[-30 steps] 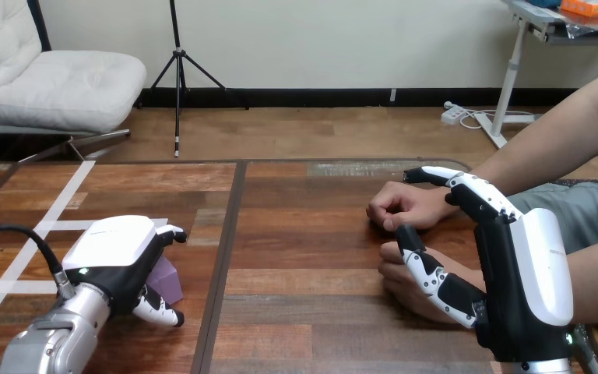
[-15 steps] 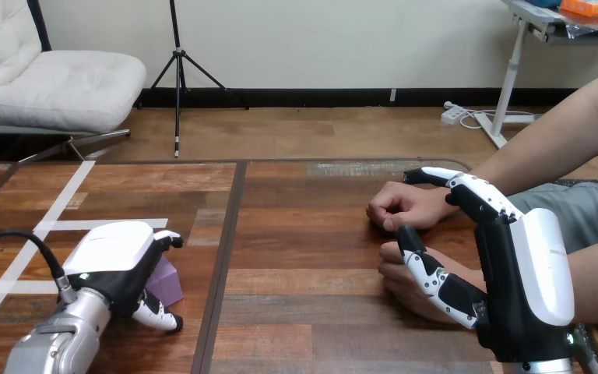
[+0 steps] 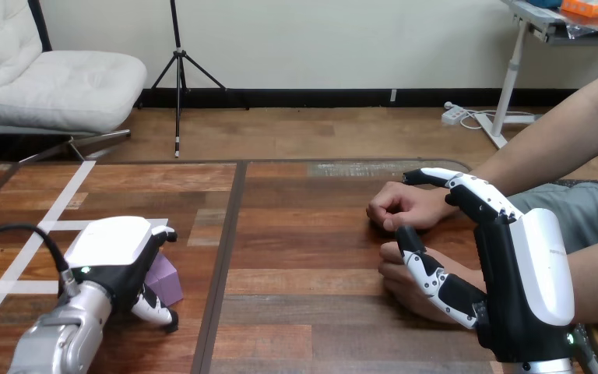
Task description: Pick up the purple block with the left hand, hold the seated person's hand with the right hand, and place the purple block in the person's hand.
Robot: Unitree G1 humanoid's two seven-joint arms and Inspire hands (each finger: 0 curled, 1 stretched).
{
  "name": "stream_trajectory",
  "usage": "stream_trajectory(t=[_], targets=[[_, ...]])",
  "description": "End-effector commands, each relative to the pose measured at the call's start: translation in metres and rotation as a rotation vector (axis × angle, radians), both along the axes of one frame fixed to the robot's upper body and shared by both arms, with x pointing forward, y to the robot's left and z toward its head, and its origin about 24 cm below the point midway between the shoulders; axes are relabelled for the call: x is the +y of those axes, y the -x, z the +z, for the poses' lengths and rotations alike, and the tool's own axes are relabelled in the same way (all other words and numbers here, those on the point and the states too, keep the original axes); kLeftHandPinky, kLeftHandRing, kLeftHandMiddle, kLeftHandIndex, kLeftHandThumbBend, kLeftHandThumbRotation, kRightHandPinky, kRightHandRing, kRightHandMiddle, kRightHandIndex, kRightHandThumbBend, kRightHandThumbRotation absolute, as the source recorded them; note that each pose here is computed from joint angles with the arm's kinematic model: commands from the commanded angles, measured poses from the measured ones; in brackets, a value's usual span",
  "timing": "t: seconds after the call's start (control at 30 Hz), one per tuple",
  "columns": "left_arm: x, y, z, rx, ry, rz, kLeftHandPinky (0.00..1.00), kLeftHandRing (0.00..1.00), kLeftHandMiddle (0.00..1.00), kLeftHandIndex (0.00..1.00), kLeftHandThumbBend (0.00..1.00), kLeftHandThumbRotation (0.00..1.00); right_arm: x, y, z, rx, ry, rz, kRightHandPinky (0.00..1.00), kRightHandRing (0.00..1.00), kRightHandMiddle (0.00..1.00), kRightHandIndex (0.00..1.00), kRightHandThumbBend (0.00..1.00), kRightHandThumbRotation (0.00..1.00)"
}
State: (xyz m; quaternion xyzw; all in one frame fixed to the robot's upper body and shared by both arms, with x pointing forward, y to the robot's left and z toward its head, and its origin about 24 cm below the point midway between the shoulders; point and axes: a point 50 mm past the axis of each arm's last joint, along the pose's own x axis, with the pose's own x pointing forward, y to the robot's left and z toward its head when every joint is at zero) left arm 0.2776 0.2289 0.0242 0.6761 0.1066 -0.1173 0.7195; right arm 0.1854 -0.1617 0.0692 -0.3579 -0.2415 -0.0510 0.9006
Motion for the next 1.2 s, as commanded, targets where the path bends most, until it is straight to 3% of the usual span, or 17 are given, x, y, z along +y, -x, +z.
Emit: stream_trajectory(t=[0.0,0.47,0.67,1.17], targets=[[-0.001,-0.014,0.007,-0.029,-0.037,0.007,0.75,0.81,0.84,0.84,0.81,0.12,0.002,-0.008,0.021,-0.100,0.002,0.015,0.66,0.75,0.74,0.69,0.36,0.00],[0.000,-0.020,-0.003,0.031,-0.067,0.056,0.70,0.77,0.82,0.83,0.79,0.10,0.000,-0.007,0.020,-0.098,0.011,0.012,0.66,0.75,0.74,0.69,0.37,0.00],[0.004,-0.025,-0.016,0.072,-0.044,0.093,0.67,0.74,0.78,0.80,0.79,0.05,-0.001,-0.007,0.020,-0.092,0.015,0.011,0.66,0.76,0.74,0.69,0.37,0.00],[0.007,-0.027,-0.028,0.102,-0.035,0.099,0.62,0.69,0.73,0.78,0.77,0.06,-0.003,-0.006,0.021,-0.084,0.029,0.010,0.67,0.76,0.74,0.69,0.36,0.00]])
